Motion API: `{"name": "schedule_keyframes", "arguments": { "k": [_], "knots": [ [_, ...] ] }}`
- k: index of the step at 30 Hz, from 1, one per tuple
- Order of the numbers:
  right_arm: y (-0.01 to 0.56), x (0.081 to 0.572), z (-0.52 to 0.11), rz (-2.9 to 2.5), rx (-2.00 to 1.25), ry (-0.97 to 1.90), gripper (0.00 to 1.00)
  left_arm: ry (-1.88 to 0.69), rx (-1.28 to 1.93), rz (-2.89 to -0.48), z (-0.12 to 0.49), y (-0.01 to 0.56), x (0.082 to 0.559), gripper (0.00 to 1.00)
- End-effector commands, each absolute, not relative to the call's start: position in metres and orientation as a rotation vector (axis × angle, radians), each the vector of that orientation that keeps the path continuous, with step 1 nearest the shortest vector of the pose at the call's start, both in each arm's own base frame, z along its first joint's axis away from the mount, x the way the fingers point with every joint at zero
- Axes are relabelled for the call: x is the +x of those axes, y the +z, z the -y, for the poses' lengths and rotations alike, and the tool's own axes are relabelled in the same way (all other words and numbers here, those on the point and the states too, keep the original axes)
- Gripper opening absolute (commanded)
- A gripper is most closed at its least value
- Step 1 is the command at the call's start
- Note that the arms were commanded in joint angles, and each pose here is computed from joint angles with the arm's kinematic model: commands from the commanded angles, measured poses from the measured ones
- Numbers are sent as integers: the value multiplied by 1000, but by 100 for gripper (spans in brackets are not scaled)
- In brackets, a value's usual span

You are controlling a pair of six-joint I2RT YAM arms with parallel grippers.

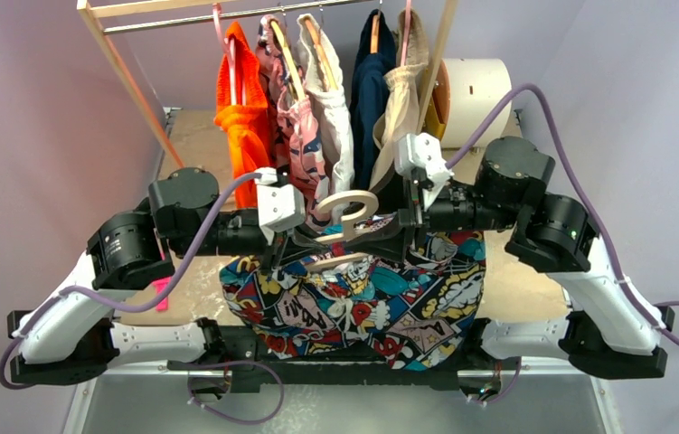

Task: Place the shorts on the hanger
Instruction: Hang the shorts on the hanger.

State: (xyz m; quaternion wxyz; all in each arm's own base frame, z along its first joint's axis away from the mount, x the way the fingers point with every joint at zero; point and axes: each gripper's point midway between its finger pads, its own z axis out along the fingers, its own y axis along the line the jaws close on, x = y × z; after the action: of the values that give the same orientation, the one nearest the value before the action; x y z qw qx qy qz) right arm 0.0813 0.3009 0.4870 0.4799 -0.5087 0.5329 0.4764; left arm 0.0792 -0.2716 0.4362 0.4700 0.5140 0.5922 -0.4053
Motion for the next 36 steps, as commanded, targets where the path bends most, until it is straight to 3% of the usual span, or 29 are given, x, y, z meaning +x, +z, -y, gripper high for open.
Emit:
{"name": "schedule_keyframes", "arguments": {
  "k": [1,8,15,20,29,33,36],
  "knots": [
    [517,83,-286,-1207,-1153,1121,56,-1017,1127,-1326,262,476,81,0],
    [518,99,-264,-1261,-1039,1003,60,-1024,1062,-1312,243,486,76,0],
    [497,108,-258,-1338,-1022,952,52,-1016,1018,-1304,226,493,73,0],
    [496,118,-254,-1360,-979,897,40,-1012,1013,-1312,222,494,72,0],
    [490,130,-242,-1394,-929,809,10,-1012,969,-1305,209,501,70,0],
    [489,132,-236,-1401,-910,792,0,-1008,951,-1298,202,504,69,0],
    [490,133,-232,-1405,-894,780,0,-1001,944,-1303,199,504,69,0]
  ]
}}
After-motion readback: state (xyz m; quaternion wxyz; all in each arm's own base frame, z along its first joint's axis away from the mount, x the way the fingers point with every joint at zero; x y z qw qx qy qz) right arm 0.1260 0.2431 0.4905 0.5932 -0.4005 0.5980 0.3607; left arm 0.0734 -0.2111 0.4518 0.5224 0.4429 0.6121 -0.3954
